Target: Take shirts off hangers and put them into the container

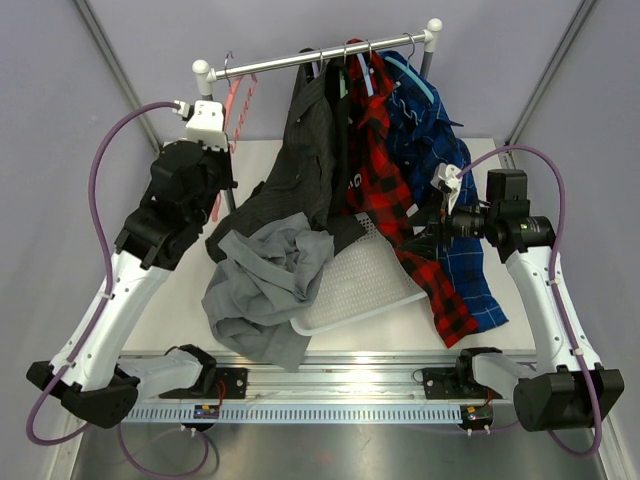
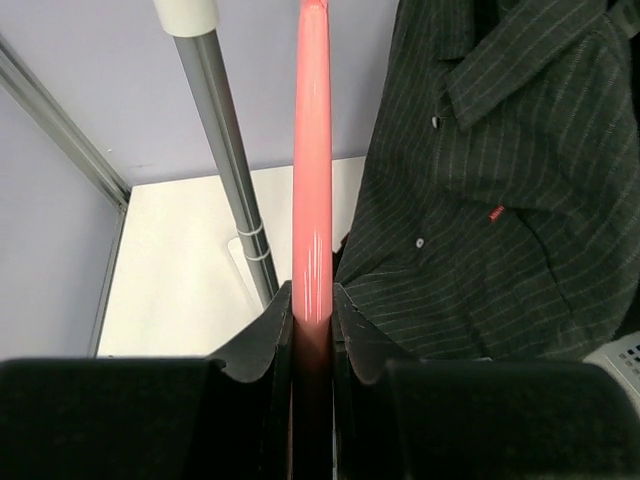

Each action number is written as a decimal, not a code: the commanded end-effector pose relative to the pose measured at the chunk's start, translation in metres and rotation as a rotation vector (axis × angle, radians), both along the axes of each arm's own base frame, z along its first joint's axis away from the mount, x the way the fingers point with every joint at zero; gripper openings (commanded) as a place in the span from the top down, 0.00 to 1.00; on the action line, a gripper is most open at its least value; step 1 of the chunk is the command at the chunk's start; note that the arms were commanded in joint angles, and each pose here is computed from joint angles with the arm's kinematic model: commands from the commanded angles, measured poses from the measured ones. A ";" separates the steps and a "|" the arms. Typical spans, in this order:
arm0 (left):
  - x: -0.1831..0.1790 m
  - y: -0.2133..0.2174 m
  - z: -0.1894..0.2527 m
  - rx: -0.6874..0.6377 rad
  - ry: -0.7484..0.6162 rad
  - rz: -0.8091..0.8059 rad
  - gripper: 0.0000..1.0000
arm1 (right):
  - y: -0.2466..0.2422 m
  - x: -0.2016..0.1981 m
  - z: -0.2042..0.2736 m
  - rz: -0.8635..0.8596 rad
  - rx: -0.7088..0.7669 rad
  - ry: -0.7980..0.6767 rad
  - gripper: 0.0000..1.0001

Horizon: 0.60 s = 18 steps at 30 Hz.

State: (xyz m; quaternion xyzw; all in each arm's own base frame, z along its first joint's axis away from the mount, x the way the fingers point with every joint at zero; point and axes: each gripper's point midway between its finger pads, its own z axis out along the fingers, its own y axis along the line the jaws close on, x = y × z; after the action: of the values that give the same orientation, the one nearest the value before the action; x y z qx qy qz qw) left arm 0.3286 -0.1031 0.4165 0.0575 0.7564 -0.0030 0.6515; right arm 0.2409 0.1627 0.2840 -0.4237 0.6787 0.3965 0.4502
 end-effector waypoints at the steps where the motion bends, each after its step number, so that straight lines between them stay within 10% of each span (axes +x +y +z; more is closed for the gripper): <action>1: 0.015 0.009 0.039 -0.058 -0.115 0.047 1.00 | 0.000 -0.008 0.008 0.024 0.021 -0.031 0.20; 14: 0.024 0.010 0.009 -0.136 -0.042 0.016 1.00 | -0.004 -0.006 0.010 0.017 0.045 -0.027 0.20; 18: 0.020 0.010 -0.002 -0.160 -0.011 -0.013 0.83 | -0.004 -0.007 0.010 0.019 0.049 -0.024 0.20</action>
State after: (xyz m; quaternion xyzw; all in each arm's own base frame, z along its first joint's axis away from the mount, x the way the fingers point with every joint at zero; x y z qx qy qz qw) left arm 0.3527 -0.0905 0.3863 0.0238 0.7825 -0.0221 0.6218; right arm 0.2383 0.1569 0.2890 -0.4166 0.6737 0.4034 0.4581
